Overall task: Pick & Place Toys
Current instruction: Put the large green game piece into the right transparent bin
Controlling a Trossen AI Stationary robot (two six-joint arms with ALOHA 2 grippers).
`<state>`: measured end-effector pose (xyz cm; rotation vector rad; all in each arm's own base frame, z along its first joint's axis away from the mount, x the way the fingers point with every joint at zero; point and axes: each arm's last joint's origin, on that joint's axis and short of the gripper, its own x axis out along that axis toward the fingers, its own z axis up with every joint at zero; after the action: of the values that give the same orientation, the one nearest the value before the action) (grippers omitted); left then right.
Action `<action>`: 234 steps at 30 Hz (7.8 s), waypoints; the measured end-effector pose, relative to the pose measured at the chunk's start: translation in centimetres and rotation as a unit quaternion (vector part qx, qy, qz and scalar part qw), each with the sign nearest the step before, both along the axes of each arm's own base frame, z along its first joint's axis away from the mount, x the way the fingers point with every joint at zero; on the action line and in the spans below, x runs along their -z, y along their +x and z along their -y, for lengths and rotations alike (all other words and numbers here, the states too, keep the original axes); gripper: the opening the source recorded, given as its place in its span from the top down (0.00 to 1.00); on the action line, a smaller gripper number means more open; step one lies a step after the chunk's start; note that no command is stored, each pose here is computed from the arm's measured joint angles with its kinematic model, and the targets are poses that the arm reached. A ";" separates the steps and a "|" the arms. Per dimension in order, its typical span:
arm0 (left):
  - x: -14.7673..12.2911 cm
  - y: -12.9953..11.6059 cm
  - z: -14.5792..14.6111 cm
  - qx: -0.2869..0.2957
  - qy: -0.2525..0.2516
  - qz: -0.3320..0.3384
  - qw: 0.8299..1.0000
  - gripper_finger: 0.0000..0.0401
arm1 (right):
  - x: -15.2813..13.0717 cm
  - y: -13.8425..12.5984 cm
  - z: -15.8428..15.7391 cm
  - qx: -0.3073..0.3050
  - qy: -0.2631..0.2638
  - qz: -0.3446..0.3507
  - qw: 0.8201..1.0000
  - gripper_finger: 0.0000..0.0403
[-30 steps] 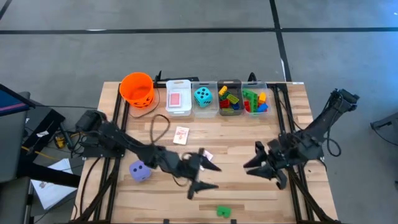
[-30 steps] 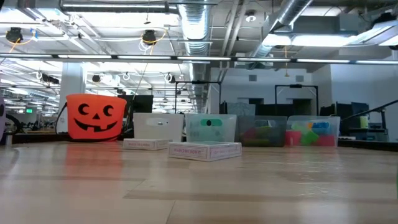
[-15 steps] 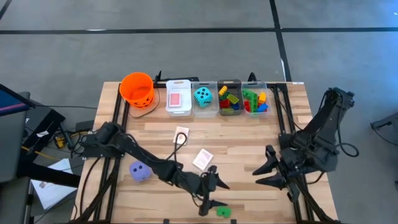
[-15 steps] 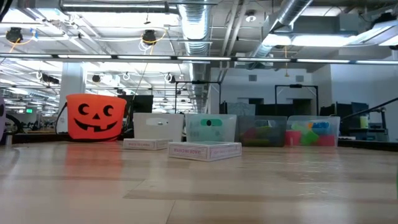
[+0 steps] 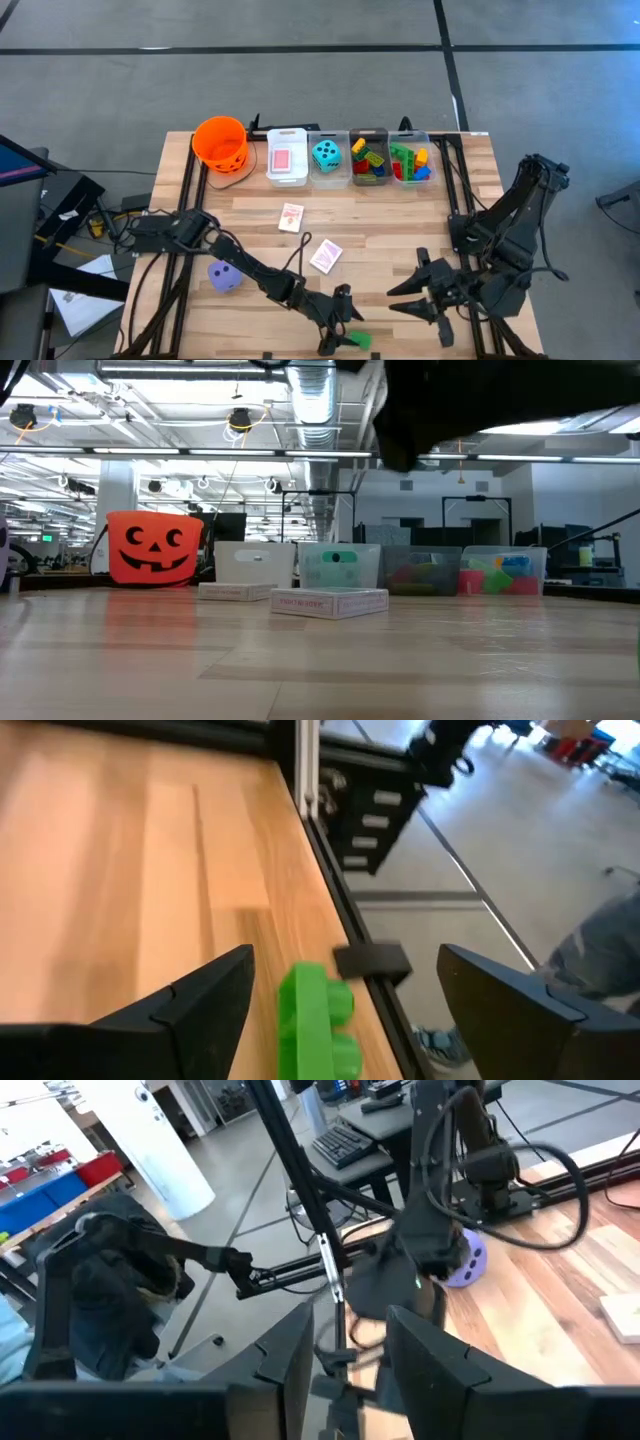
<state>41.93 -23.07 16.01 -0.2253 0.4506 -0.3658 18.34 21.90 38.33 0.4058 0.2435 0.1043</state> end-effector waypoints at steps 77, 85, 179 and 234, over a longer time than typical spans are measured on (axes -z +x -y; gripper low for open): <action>8.9 0.3 0.5 -0.022 0.032 -0.066 0.997 0.54 | 0.4 2.6 1.1 0.052 -0.002 -0.034 0.998 0.69; 8.4 2.2 -3.1 -0.068 0.015 -0.056 0.996 0.65 | 0.4 2.8 1.3 0.055 -0.001 -0.034 0.998 0.69; 2.9 1.0 -23.1 0.131 0.068 0.008 0.989 0.37 | 1.0 5.4 18.3 0.334 0.174 -0.182 0.908 0.69; 6.3 1.3 -18.6 0.184 0.088 0.003 0.979 0.45 | 1.0 5.2 16.9 0.309 0.193 -0.190 0.912 0.69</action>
<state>43.22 -4.45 9.71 0.0347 0.5174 -0.6848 23.50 4.96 37.31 0.8824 0.4708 -0.5671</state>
